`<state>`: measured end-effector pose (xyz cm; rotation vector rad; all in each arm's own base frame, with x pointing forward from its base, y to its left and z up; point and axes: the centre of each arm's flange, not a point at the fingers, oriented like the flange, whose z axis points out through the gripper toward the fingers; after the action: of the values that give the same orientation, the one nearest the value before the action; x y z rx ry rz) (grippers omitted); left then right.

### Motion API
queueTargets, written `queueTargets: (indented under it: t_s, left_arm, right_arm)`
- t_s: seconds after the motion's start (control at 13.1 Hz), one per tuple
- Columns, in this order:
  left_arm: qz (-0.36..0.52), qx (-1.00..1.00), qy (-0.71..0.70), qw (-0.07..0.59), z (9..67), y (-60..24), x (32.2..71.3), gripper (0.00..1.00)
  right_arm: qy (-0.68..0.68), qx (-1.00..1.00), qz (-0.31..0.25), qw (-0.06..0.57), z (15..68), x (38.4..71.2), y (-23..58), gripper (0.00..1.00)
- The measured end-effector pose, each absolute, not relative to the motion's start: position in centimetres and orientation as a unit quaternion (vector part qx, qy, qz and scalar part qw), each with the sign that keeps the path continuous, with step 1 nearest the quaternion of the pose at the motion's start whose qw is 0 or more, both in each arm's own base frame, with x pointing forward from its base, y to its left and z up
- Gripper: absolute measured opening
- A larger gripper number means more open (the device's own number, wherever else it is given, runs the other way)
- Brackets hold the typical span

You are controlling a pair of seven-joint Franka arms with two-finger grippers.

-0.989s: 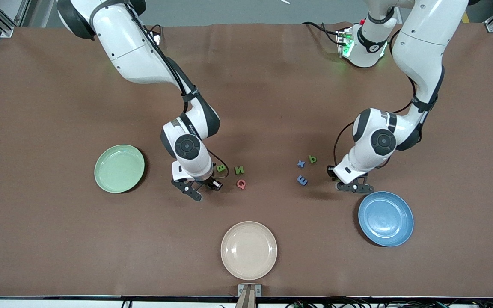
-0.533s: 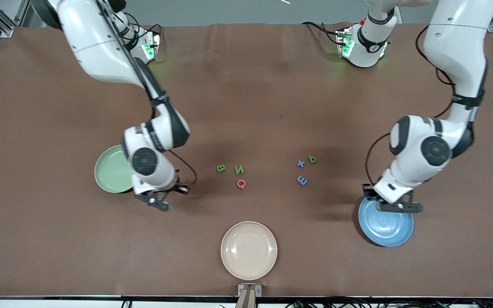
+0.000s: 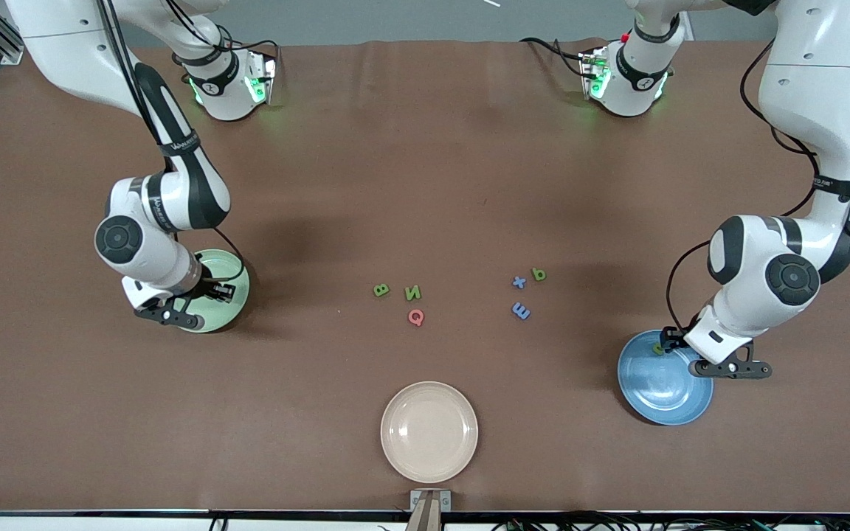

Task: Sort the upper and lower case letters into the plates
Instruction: 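Release the C and reach the green B while the left gripper reaches blue m, then grasp the green B with the right gripper while the left gripper grasps m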

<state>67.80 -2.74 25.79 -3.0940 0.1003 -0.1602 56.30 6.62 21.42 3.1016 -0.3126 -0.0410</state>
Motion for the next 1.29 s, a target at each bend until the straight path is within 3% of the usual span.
queueTargets:
  t_s: [0.15, 0.3, 0.53, 0.68, 0.91, 1.29]
  left_arm:
    - [-0.039, -0.999, 0.029, 0.012, 27.6, -5.4, 67.7, 0.99]
    - [-0.04, -0.999, 0.014, -0.003, 29.7, -9.6, 67.1, 1.0]
    - [-0.027, -0.999, -0.022, -0.018, 30.0, -16.6, 65.4, 1.0]
    - [-0.014, -0.997, -0.068, -0.019, 28.8, -21.8, 63.6, 0.99]
    - [-0.005, -0.988, -0.155, -0.026, 25.8, -27.7, 61.4, 0.94]
    - [-0.005, -0.959, -0.284, -0.003, 20.9, -30.2, 59.8, 0.86]
  right_arm:
    - [-0.097, 0.995, -0.015, 0.012, 20.1, 55.1, 5.5, 0.41]
    - [-0.096, 0.995, -0.016, 0.012, 20.2, 55.2, 5.3, 0.45]
    - [-0.125, 0.992, -0.022, 0.01, 22.5, 56.7, 8.0, 0.78]
    - [-0.163, 0.987, 0.0, 0.002, 25.0, 57.7, 14.3, 0.99]
    - [-0.216, 0.976, 0.015, -0.011, 24.8, 56.6, 25.5, 1.0]
    - [-0.27, 0.962, 0.02, -0.022, 18.5, 54.5, 36.2, 1.0]
